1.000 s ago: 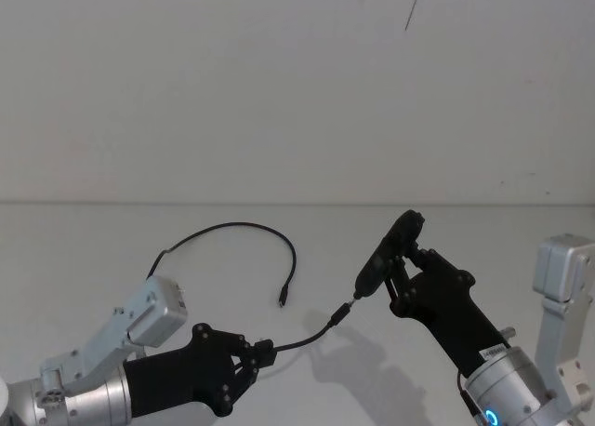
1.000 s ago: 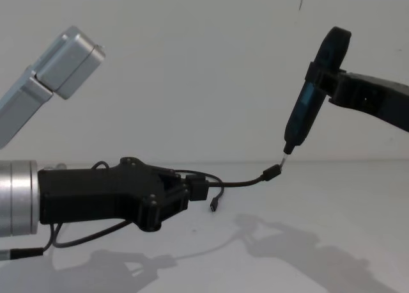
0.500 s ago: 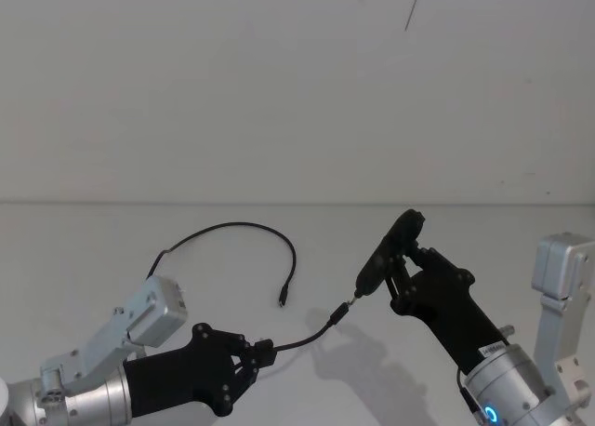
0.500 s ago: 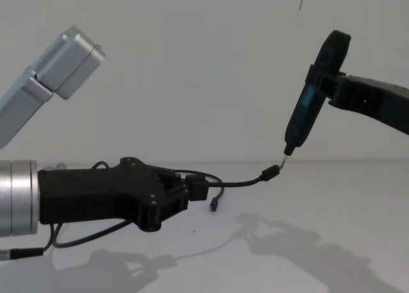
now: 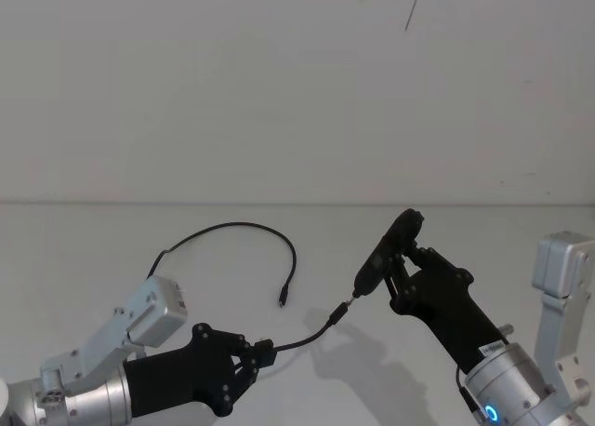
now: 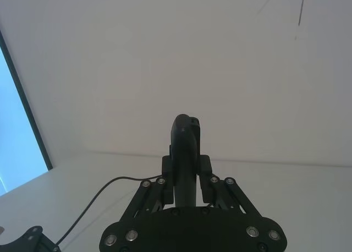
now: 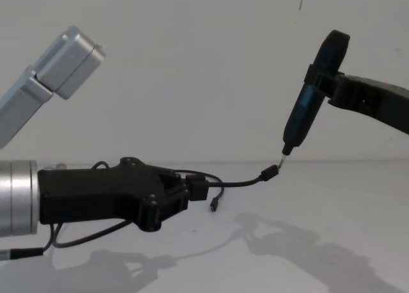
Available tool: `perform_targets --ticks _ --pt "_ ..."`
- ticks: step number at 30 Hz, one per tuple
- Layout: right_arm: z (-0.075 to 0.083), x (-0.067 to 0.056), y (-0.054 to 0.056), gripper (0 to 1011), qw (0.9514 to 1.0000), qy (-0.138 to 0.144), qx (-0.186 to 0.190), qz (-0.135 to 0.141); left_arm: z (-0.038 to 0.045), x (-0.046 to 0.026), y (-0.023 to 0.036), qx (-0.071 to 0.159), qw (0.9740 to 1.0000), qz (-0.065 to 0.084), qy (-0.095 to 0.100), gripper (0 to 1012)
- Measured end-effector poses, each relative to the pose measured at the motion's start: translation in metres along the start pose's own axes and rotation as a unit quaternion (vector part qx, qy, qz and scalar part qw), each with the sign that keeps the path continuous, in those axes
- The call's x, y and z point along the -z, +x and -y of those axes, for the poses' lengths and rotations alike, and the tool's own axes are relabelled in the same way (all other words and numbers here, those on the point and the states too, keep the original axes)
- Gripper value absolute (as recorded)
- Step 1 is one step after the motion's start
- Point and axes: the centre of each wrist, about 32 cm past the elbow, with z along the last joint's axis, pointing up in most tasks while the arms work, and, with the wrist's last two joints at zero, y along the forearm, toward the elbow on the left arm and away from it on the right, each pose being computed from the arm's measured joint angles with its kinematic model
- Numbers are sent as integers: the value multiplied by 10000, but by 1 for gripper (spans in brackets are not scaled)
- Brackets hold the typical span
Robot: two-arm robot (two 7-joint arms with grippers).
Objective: Pick up the data cable with the one hand.
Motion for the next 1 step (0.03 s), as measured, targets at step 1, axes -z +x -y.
perform_targets --ticks 1 --pt "0 0 0 269 10000 -1 -2 -1 0 0 0 0 10000 0 0 42"
